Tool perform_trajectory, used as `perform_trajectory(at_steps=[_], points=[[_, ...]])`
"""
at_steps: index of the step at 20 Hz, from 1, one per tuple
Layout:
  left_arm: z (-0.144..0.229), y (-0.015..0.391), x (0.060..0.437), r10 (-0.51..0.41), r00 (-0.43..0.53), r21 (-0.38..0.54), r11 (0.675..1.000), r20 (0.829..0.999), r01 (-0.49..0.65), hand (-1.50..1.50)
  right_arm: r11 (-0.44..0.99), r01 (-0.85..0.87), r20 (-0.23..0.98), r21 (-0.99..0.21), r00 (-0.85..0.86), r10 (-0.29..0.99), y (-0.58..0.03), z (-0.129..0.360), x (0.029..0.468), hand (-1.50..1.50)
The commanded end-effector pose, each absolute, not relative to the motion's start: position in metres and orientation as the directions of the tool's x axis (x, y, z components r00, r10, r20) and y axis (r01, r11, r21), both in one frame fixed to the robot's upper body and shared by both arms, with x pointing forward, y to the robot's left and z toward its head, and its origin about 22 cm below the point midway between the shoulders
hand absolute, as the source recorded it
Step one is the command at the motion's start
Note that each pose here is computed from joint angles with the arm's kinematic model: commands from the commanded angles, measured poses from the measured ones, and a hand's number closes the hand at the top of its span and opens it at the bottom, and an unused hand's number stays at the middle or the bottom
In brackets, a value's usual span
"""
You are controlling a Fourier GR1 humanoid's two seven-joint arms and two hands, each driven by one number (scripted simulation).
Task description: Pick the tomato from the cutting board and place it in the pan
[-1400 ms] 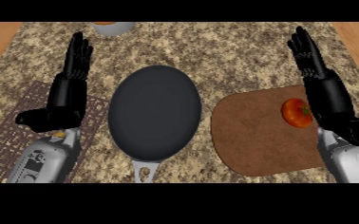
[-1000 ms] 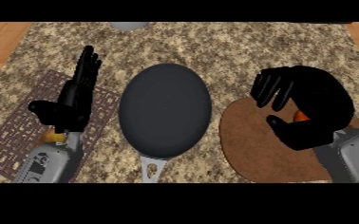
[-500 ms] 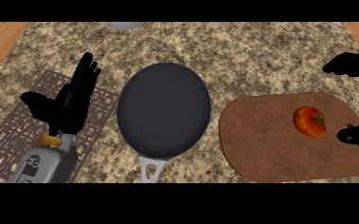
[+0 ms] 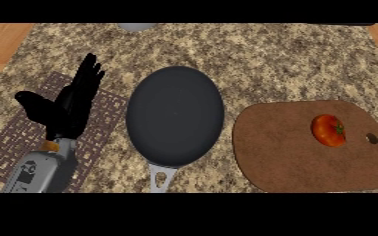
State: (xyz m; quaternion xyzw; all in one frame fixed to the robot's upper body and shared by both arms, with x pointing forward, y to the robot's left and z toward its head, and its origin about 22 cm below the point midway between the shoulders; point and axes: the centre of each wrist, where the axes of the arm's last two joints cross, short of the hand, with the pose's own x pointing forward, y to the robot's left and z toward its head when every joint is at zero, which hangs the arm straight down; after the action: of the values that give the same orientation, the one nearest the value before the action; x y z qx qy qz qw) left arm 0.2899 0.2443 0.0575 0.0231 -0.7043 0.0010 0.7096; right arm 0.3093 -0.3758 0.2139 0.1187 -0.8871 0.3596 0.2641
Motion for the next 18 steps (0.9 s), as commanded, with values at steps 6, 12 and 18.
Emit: perform_trajectory(at_steps=[6,12,18], points=[[0.066,0.256,0.294,-0.028,0.014,0.029,0.999,1.0,-0.041,0.0,0.409,-0.378,0.388,-0.831,-0.92,-0.061,-0.376,0.226,0.302,-1.5],[0.065,0.251,0.293,-0.018,0.025,0.018,1.0,1.0,-0.016,0.0,0.085,-0.277,0.284,-0.957,-0.956,0.077,-0.371,0.205,0.293,-1.5],[0.054,0.253,0.29,-0.033,0.041,0.035,0.999,0.999,-0.037,0.0,-0.031,-0.177,0.176,-0.984,-0.984,0.036,-0.391,0.172,0.29,-1.5]])
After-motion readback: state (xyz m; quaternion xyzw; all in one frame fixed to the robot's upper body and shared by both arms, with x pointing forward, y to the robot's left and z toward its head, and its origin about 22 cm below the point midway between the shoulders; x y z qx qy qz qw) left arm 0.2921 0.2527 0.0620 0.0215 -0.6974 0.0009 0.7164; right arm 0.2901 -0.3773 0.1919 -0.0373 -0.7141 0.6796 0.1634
